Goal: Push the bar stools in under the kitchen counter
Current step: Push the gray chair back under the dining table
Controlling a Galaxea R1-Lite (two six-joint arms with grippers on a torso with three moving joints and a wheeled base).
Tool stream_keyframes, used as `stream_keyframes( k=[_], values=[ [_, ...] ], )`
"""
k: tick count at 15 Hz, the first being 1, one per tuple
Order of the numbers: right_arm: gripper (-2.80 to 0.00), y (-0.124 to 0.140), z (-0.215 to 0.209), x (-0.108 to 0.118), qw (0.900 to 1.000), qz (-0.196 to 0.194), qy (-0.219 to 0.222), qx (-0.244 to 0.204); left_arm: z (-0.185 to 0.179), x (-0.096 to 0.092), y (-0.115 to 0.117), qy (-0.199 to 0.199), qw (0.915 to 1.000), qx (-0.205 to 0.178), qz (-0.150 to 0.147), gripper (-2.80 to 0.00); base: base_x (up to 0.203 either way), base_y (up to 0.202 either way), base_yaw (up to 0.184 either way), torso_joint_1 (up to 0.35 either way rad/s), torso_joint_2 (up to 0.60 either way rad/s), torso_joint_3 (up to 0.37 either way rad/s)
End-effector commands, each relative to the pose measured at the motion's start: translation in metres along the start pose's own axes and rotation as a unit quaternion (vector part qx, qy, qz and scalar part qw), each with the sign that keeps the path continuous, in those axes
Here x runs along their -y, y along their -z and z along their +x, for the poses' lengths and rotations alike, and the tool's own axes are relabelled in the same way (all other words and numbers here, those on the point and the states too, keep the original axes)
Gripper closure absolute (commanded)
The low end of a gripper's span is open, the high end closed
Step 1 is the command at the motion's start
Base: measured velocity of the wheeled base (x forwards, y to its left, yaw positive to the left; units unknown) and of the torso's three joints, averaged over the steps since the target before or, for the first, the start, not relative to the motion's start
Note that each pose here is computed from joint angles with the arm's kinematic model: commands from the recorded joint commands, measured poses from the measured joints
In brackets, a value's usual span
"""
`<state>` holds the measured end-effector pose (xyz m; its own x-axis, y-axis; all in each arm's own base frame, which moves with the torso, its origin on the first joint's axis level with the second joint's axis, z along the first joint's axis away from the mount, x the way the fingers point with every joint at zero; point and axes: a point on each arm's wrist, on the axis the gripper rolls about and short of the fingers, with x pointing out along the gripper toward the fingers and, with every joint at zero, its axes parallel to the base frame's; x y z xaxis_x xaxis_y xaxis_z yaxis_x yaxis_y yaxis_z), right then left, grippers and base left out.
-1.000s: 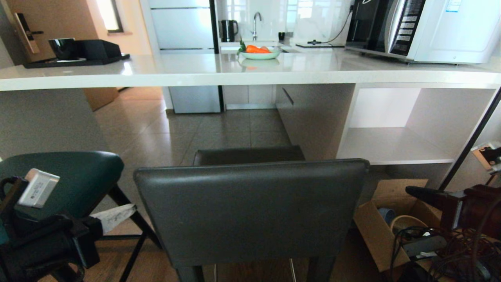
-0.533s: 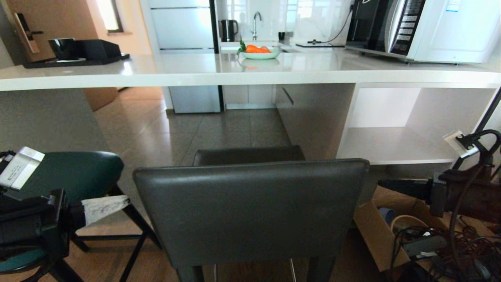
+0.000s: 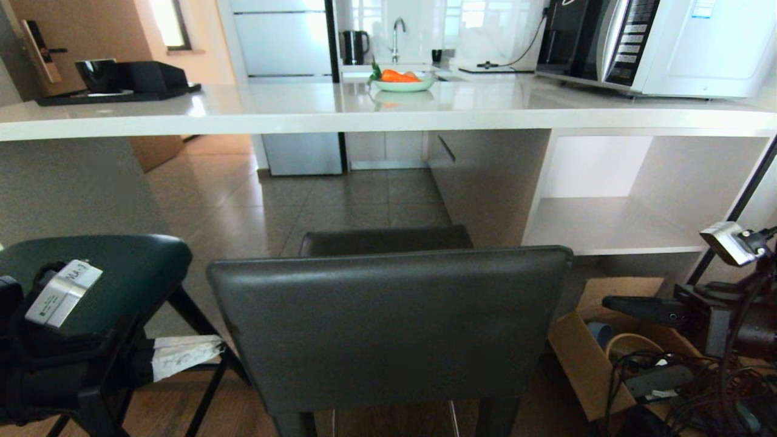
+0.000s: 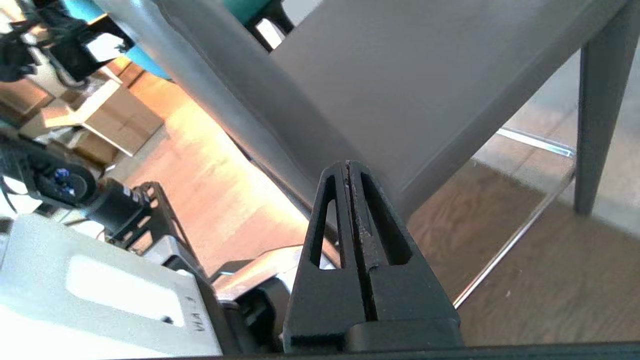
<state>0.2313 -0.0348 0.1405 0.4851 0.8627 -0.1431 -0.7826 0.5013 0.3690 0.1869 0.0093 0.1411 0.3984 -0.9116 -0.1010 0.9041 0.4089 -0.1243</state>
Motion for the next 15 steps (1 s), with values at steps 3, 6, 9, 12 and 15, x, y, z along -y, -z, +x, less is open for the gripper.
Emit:
stream_keyframes(
  k=[3,6,9,12,15],
  values=[
    [0.0,-0.002,0.018,0.024,0.999,-0.028,-0.026,0.001,0.001,-0.009,0.002,-0.001,0.9997,0.008,0.024,0.0,0.0,0.0,0.0,0.0,0.0,0.0],
    [0.0,-0.002,0.036,0.015,0.997,-0.054,-0.059,-0.009,-0.008,0.004,-0.006,-0.017,0.9982,0.016,0.056,-0.86,0.0,0.0,0.0,0.0,0.0,0.0],
    [-2.8,0.001,0.041,0.014,0.996,-0.052,-0.066,-0.013,-0.017,0.007,-0.002,-0.041,0.9978,0.016,0.049,-2.8,0.0,0.0,0.0,0.0,0.0,0.0],
    [-2.8,-0.001,0.047,0.015,0.994,-0.076,-0.078,-0.008,-0.014,-0.001,0.011,-0.037,0.9987,0.008,0.034,-2.8,0.0,0.0,0.0,0.0,0.0,0.0],
    [-2.8,0.0,0.046,0.013,0.992,-0.083,-0.097,-0.006,-0.011,-0.013,0.02,-0.035,0.9993,0.002,0.009,-2.8,0.0,0.0,0.0,0.0,0.0,0.0]
  ],
)
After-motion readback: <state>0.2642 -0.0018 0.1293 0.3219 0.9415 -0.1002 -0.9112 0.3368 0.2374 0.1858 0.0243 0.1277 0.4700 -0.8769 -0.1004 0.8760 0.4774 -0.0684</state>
